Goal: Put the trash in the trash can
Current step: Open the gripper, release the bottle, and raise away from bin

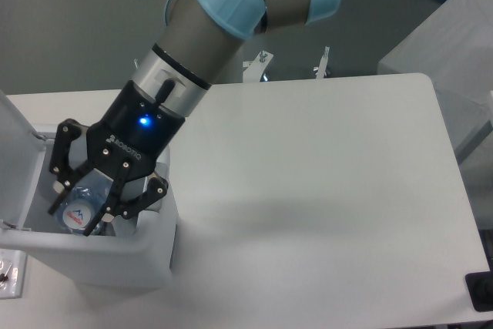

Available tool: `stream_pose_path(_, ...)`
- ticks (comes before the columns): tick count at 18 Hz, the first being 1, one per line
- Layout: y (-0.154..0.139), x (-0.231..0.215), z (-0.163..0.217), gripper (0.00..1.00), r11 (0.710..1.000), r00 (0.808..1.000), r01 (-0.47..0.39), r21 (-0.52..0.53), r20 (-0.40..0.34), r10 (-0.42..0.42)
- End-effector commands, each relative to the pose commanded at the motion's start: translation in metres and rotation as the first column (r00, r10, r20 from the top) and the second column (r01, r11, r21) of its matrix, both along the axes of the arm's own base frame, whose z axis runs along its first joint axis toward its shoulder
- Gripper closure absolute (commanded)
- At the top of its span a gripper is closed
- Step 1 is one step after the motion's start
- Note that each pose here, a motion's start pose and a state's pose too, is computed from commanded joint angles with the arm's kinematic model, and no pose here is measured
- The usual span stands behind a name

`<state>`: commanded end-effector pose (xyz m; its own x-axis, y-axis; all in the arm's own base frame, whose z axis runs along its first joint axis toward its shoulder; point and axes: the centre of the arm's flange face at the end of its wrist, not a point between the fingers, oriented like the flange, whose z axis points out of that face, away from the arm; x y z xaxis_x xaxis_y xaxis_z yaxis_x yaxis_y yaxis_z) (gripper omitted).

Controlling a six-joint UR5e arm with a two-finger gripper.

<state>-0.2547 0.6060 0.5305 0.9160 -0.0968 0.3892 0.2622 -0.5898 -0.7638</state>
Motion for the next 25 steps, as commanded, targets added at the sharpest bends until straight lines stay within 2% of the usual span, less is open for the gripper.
stream_pose_path(4,-0.007,-0.001,-0.007,0.00,1.000,1.000,-0.003,-0.009,0.003,0.003)
stream_pose_path(6,-0.012,-0.011,-0.004,0.00,1.000,1.000,-0.007,0.002,-0.021,0.007)
stream_pose_path(11,-0.060,-0.069,0.016,0.00,0.996,0.990,-0.081,0.046,-0.116,0.086)
stream_pose_path(13,-0.099,-0.098,0.022,0.00,0.989,0.976,-0.131,0.063,-0.167,0.140)
stream_pose_path(15,-0.125,-0.112,0.014,0.00,0.989,0.956,-0.134,0.056,-0.257,0.144)
stream_pose_path(17,-0.147,-0.125,0.002,0.00,0.984,0.912,-0.176,-0.011,-0.379,0.159)
stream_pose_path(19,-0.160,-0.141,-0.012,0.00,0.979,0.880,-0.194,-0.061,-0.451,0.146)
stream_pose_path(20,-0.165,-0.149,-0.015,0.00,0.978,0.873,-0.197,-0.075,-0.467,0.141)
stream_pose_path(22,-0.177,-0.165,-0.018,0.00,0.964,0.871,-0.234,-0.126,-0.468,0.151)
stream_pose_path(23,-0.181,-0.172,-0.025,0.00,0.948,0.877,-0.256,-0.188,-0.459,0.145)
stream_pose_path(25,-0.189,-0.180,-0.032,0.00,0.904,0.872,-0.266,-0.334,-0.483,0.078)
